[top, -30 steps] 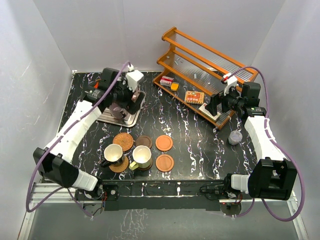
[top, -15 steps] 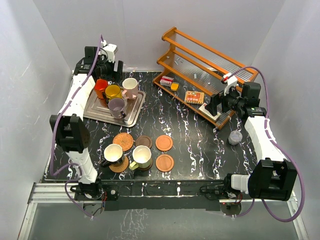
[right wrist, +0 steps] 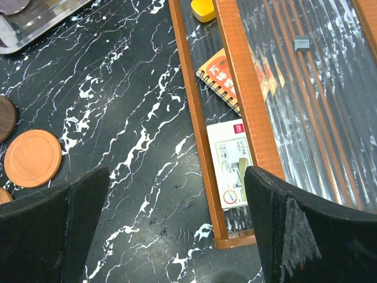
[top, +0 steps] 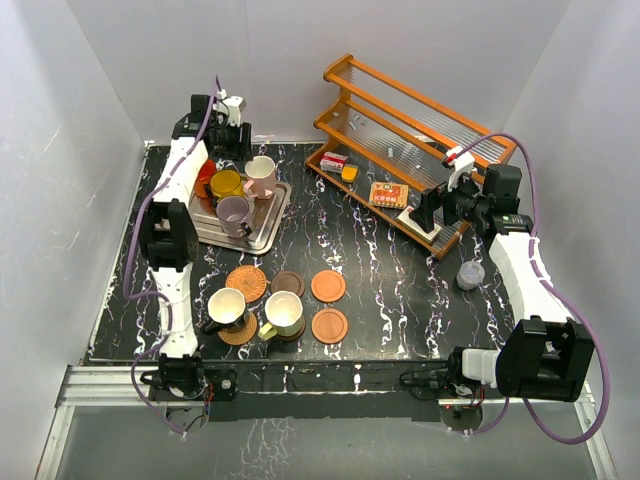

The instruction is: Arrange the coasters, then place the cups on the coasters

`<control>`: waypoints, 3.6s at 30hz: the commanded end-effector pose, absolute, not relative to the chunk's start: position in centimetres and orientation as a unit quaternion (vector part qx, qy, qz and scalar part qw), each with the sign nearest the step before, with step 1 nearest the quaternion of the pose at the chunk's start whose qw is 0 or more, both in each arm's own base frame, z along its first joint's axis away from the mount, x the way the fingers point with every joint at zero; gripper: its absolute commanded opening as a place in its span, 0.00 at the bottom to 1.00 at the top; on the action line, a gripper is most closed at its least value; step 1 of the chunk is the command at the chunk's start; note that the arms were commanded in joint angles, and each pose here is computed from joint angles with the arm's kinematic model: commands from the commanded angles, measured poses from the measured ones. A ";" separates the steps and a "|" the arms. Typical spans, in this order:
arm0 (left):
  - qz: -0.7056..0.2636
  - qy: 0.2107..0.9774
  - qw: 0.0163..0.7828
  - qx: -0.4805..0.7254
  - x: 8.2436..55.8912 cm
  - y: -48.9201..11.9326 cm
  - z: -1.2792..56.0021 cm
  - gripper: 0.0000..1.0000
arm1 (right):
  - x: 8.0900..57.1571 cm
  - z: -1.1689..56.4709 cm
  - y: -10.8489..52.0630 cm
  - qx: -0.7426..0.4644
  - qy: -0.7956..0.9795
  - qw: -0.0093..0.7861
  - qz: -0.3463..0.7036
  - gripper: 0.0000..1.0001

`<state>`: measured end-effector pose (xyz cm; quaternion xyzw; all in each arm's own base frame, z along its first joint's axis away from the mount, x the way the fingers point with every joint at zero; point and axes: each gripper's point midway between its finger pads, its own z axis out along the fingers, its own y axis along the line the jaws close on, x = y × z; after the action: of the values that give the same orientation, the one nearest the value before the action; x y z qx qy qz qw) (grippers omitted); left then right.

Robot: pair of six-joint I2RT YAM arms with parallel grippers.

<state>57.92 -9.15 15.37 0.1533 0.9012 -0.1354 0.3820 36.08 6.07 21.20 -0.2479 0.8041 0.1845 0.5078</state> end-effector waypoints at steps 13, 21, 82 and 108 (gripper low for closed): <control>-0.143 0.909 0.343 0.192 57.3 -11.4 12.7 0.37 | 36.3 23.4 6.3 -0.265 0.774 0.546 0.179 0.98; -0.114 0.912 0.333 0.209 57.4 -12.1 11.4 0.31 | 36.3 23.4 6.3 -0.265 0.774 0.547 0.179 0.98; -0.208 0.868 0.267 0.365 21.8 -32.8 16.4 0.00 | 36.9 22.5 4.4 -0.248 0.786 0.546 0.151 0.98; -0.129 0.908 0.210 0.338 16.7 -31.9 11.5 0.00 | 37.4 21.0 3.5 -0.237 0.798 0.535 0.145 0.98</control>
<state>17.04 -32.19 11.17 0.3591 0.9013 -0.1272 0.2062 36.40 4.04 20.01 -0.2298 0.8132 0.1625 0.5094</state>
